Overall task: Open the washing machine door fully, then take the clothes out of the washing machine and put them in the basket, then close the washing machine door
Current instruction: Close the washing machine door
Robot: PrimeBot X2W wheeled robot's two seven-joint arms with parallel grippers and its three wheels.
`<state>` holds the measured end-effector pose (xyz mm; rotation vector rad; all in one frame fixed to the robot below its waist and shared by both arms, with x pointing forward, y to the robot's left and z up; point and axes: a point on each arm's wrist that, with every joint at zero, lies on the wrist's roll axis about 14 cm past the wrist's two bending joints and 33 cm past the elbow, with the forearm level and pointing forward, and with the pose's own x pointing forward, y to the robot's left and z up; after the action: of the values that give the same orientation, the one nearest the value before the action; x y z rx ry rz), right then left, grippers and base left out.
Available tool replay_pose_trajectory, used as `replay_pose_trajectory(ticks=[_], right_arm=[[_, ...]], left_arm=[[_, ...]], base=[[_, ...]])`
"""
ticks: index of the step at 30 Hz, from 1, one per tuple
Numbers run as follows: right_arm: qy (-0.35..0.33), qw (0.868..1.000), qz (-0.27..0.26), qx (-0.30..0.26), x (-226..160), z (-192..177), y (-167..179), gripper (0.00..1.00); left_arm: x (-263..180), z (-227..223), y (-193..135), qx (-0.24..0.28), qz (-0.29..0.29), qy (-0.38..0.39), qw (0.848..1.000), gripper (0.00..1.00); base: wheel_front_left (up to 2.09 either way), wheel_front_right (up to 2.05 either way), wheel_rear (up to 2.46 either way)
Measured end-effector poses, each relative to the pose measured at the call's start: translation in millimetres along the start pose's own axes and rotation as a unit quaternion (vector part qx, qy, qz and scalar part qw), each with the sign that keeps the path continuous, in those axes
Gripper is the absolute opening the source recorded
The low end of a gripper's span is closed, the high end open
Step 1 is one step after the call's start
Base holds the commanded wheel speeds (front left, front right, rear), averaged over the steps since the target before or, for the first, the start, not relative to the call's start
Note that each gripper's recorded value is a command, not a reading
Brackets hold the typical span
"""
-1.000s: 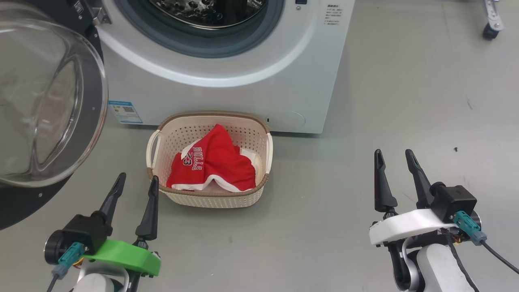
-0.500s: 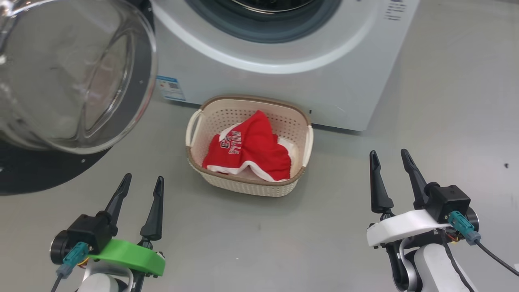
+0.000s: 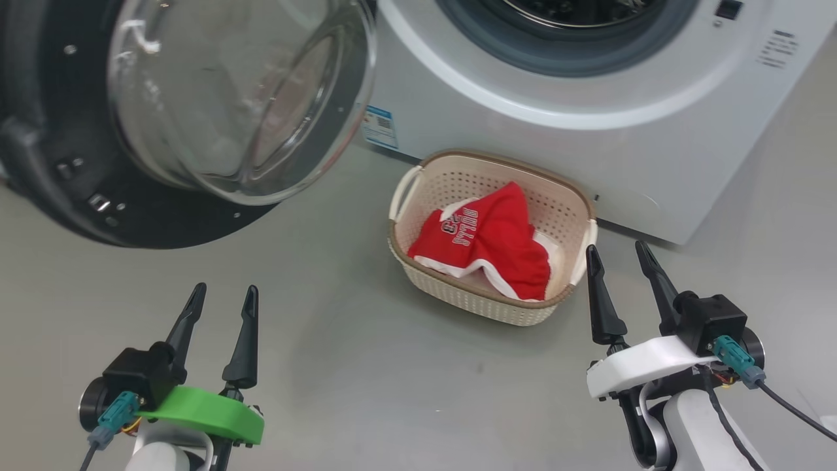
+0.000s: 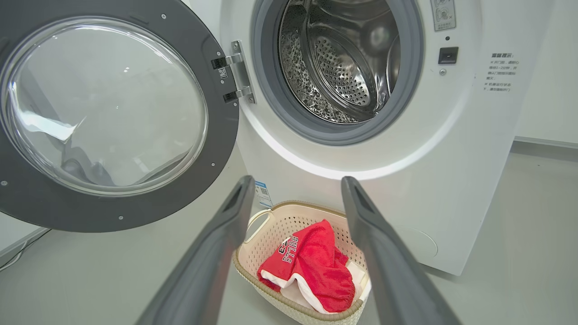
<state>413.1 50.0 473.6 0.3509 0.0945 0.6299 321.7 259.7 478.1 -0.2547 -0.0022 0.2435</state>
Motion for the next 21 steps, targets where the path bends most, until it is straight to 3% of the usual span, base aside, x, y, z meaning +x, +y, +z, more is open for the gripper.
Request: replay_pose_trajectory(ticks=[11, 21], right_arm=[[0.030, 0.994, 0.108, -0.003, 10.2, -18.2, 67.2, 1.00], [0.028, 0.990, 0.140, 0.001, 15.2, -14.0, 88.0, 1.00]], left_arm=[[-33.4, 38.3, 54.4, 0.004, 0.089, -0.059, 0.994, 1.00], [-50.8, 42.7, 66.5, 0.002, 0.112, -0.069, 0.991, 1.00]], base=[[0.00, 0.00, 0.00], [0.00, 0.00, 0.00]])
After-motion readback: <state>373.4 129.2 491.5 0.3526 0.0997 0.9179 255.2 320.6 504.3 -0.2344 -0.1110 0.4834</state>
